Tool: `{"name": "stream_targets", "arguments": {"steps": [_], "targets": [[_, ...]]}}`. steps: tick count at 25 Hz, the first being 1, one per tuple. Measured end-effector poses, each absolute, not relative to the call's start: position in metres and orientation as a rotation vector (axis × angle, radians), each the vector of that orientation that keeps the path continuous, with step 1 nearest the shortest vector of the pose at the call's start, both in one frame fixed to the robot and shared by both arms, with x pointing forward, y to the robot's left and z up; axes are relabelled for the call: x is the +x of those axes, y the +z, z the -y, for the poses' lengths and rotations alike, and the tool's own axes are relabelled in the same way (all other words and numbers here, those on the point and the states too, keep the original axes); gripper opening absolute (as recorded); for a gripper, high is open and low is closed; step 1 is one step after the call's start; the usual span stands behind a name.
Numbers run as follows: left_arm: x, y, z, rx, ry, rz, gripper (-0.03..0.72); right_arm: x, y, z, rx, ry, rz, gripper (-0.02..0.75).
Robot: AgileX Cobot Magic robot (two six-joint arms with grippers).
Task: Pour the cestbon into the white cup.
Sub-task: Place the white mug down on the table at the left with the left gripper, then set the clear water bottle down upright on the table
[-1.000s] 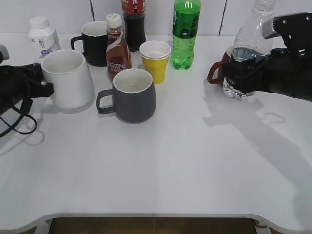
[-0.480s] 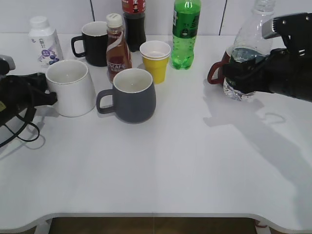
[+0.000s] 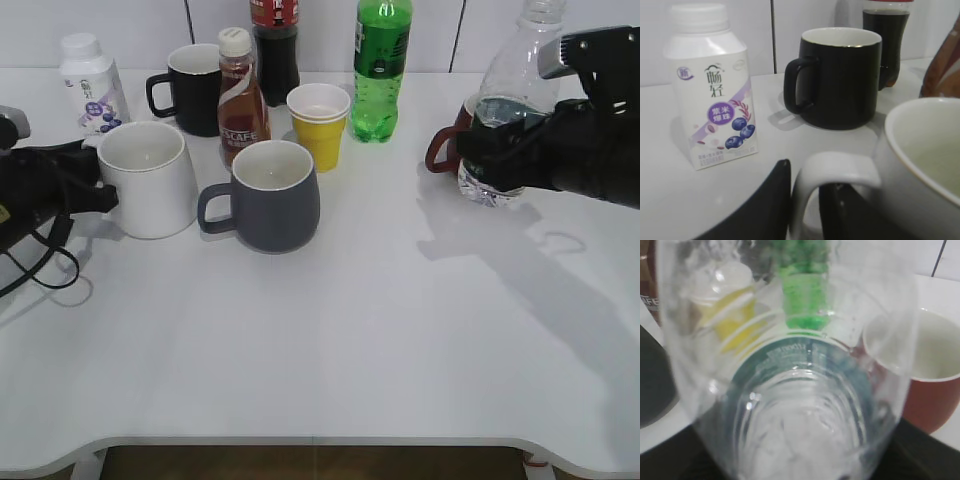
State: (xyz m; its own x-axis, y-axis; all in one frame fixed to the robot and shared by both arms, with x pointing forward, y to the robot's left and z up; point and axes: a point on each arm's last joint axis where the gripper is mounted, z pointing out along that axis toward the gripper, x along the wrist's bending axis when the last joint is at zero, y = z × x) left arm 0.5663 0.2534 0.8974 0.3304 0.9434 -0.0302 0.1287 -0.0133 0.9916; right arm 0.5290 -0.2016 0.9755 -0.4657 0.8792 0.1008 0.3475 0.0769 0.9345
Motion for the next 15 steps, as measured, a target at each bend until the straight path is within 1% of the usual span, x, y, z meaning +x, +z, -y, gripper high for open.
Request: {"name": "stream_targets", "arguments": {"steps": [5,12,15], "targets": [[0.558,0.901,-0.254,1.474,0.91,-1.028,0.169,0.529,0.976,0.202,1.213,1.387,-1.858,0.445],[0.548,0.899,-0.255,1.496,0.902,-1.039,0.242,0.529,0.975,0.202,1.217,1.388,-1.858,0.445],[0.546,0.9,-0.255,1.495,0.904,-1.037,0.252,0.529,0.975,0.202,1.218,1.388,-1.858,0.445]]}}
